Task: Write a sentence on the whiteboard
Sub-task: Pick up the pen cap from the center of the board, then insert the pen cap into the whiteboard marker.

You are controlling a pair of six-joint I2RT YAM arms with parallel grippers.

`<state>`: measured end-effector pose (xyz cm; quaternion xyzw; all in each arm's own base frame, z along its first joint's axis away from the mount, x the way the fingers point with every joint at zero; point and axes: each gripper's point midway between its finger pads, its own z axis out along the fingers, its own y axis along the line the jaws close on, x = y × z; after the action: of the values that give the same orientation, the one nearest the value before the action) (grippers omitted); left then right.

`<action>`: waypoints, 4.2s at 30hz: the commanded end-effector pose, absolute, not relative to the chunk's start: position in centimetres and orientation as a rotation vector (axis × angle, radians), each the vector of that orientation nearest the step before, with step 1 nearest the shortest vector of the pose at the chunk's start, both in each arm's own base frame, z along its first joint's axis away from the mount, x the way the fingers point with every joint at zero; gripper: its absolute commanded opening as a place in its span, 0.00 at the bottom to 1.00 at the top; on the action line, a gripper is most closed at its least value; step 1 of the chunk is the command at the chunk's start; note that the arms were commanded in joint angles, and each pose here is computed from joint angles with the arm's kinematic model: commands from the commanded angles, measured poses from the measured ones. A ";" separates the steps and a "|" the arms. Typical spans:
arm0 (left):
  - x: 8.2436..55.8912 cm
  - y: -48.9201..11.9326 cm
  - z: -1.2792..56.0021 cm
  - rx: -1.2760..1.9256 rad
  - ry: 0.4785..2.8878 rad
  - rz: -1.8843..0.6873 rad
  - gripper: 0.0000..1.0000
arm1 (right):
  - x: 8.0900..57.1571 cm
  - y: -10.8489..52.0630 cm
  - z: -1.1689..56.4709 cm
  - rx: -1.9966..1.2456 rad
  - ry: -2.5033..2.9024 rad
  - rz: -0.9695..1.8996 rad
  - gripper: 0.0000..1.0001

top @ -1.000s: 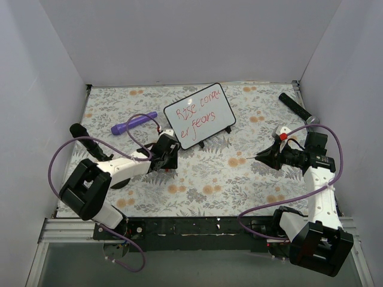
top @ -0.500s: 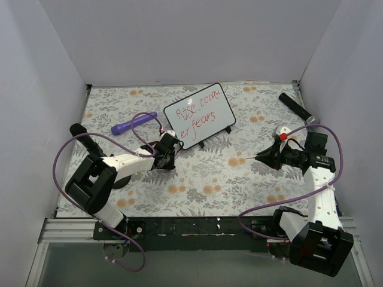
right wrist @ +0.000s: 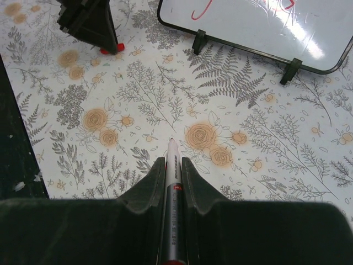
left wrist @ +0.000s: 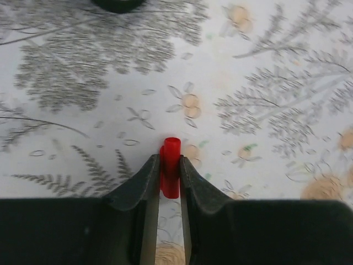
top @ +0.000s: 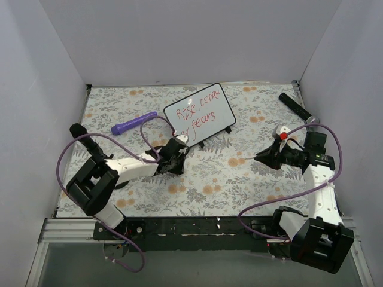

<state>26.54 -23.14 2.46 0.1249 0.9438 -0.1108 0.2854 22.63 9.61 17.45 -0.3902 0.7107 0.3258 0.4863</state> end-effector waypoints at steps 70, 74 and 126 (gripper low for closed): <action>18.7 -40.0 5.3 1.001 1.777 -0.828 0.00 | 20.9 18.5 8.4 -0.979 1.999 1.323 0.01; 18.7 -40.0 5.4 0.998 1.776 -0.826 0.00 | 20.7 18.6 8.2 -0.975 2.007 1.344 0.01; 20.7 -42.9 10.2 0.933 1.611 -0.850 0.00 | 19.6 19.5 8.4 -0.997 1.997 1.453 0.01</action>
<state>19.28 -40.81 5.83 0.4043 0.7125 -0.3388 0.4627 20.05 18.85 7.46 -0.3608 0.7441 0.5049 0.2474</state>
